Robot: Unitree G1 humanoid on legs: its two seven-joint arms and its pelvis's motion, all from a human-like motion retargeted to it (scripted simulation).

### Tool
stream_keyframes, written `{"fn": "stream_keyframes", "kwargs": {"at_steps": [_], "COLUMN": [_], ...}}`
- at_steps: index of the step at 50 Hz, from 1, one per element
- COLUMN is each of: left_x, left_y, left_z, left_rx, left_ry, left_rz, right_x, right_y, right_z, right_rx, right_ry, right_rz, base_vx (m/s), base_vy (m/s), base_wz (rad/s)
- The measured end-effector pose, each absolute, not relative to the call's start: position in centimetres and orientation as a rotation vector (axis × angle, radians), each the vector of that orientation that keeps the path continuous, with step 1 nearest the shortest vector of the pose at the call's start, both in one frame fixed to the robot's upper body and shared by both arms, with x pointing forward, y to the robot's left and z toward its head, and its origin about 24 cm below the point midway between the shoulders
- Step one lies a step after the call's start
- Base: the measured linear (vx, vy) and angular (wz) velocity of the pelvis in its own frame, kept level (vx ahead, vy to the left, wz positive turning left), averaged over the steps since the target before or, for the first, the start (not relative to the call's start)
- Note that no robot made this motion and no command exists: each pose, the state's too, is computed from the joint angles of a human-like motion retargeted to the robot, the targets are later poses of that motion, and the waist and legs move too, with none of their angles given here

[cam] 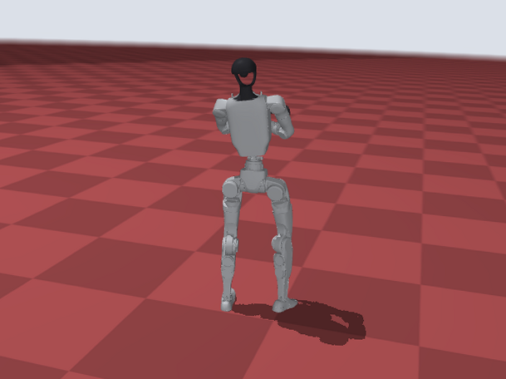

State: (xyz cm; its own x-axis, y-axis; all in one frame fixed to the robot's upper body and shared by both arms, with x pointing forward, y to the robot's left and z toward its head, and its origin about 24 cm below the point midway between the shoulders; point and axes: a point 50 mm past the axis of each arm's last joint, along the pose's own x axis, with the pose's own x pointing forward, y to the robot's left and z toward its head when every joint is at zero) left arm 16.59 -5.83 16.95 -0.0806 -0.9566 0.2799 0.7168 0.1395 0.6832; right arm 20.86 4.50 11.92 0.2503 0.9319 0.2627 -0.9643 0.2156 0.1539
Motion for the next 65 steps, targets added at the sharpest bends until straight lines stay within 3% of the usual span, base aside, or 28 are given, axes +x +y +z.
{"fn": "stream_keyframes", "kwargs": {"at_steps": [19, 40, 65], "left_x": [16.5, 16.5, 16.7], "left_y": [-6.0, -5.8, -5.6], "left_z": [16.9, 16.0, 16.3], "left_rx": [0.338, 0.36, 0.32], "left_ry": [-0.865, -0.811, -0.793], "left_rz": [-1.408, -1.419, -1.458], "right_x": [21.3, 20.7, 20.4], "right_y": [4.6, 4.7, 5.2], "right_z": [12.6, 11.5, 11.3], "right_rx": [0.146, 0.248, 0.276], "right_ry": [-0.228, -0.148, -0.132], "right_rz": [1.281, 1.272, 1.324], "base_vx": [0.44, 0.48, 0.42], "base_vy": [-0.16, -0.33, 0.02], "base_wz": [0.38, -0.41, -0.52]}}
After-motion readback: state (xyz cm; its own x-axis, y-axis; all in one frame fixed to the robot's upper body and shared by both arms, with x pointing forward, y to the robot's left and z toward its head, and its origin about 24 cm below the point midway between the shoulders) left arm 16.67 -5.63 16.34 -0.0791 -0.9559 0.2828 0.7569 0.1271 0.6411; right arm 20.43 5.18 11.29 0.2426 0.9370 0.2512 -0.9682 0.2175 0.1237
